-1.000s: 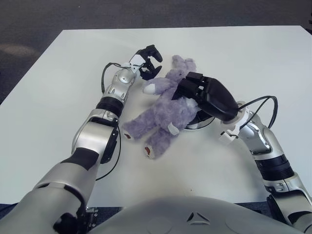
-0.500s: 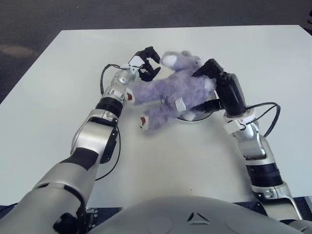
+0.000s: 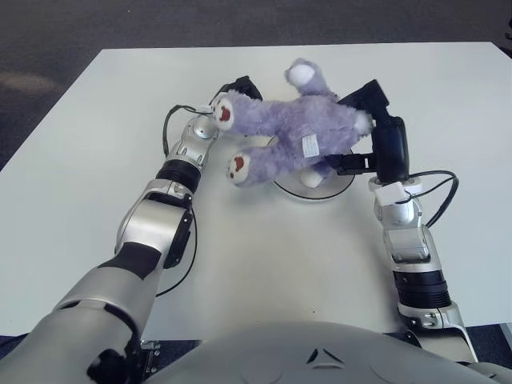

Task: Put the doll into the plate.

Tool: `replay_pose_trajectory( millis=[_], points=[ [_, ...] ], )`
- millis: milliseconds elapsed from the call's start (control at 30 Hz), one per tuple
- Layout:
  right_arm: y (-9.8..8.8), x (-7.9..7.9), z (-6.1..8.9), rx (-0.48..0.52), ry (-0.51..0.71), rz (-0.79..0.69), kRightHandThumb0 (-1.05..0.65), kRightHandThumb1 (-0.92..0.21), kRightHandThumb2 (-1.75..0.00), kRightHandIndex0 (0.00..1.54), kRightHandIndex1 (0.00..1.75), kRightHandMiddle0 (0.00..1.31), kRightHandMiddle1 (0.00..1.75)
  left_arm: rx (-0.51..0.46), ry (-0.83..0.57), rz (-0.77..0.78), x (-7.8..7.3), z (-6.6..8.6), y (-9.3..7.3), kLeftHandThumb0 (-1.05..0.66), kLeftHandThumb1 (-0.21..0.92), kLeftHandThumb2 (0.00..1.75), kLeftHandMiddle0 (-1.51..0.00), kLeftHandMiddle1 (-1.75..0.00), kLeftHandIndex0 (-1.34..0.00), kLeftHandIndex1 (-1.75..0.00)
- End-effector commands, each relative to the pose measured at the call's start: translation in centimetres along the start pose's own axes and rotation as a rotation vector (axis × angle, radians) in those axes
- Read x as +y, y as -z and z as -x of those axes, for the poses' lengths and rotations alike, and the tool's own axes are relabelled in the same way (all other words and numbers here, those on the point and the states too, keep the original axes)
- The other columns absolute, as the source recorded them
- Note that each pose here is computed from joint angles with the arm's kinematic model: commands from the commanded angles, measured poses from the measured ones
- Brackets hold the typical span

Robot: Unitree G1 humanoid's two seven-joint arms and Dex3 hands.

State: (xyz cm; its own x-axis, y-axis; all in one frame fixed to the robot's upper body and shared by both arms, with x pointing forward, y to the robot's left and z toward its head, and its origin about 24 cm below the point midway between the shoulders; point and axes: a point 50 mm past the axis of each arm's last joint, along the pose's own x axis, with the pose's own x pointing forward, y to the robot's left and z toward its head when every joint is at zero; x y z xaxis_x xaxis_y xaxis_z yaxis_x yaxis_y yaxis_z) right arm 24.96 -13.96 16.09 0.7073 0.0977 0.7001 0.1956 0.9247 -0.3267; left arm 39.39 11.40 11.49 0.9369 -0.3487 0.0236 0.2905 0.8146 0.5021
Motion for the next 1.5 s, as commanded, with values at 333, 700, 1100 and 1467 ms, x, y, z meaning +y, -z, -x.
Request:
replay_pose_trajectory(
  millis=[333,700,1100,1467],
  points=[
    [0.0,-1.3,-0.8,0.170,0.169,-0.306,0.00,0.02,-1.68,0.89,1.68,0.63,1.75,0.021,-0.019,-0.002,0.2,0.3,0.9,0.00,0.21,1.37,-0.79,-1.50,-0.48,-1.75],
    [0.6,-2.4,-1.1,0.203,0.212,-0.430,0.00,0.06,-1.74,0.90,1.74,0.67,1.73,0.024,-0.021,0.002,0.2,0.4,1.2,0.00,0.21,1.36,-0.79,-1.50,-0.48,-1.75],
    [1.4,-2.7,-1.3,0.307,0.348,-0.654,0.00,0.06,-1.75,0.90,1.75,0.67,1.73,0.041,-0.034,0.009,0.1,0.4,1.5,0.00,0.27,1.30,-0.75,-1.50,-0.43,-1.75],
    [1.5,-2.7,-1.3,0.466,0.385,-0.751,0.00,0.07,-1.75,0.91,1.75,0.68,1.71,0.049,-0.045,0.026,0.0,0.4,1.7,0.00,0.32,1.24,-0.72,-1.51,-0.38,-1.75]
  ],
)
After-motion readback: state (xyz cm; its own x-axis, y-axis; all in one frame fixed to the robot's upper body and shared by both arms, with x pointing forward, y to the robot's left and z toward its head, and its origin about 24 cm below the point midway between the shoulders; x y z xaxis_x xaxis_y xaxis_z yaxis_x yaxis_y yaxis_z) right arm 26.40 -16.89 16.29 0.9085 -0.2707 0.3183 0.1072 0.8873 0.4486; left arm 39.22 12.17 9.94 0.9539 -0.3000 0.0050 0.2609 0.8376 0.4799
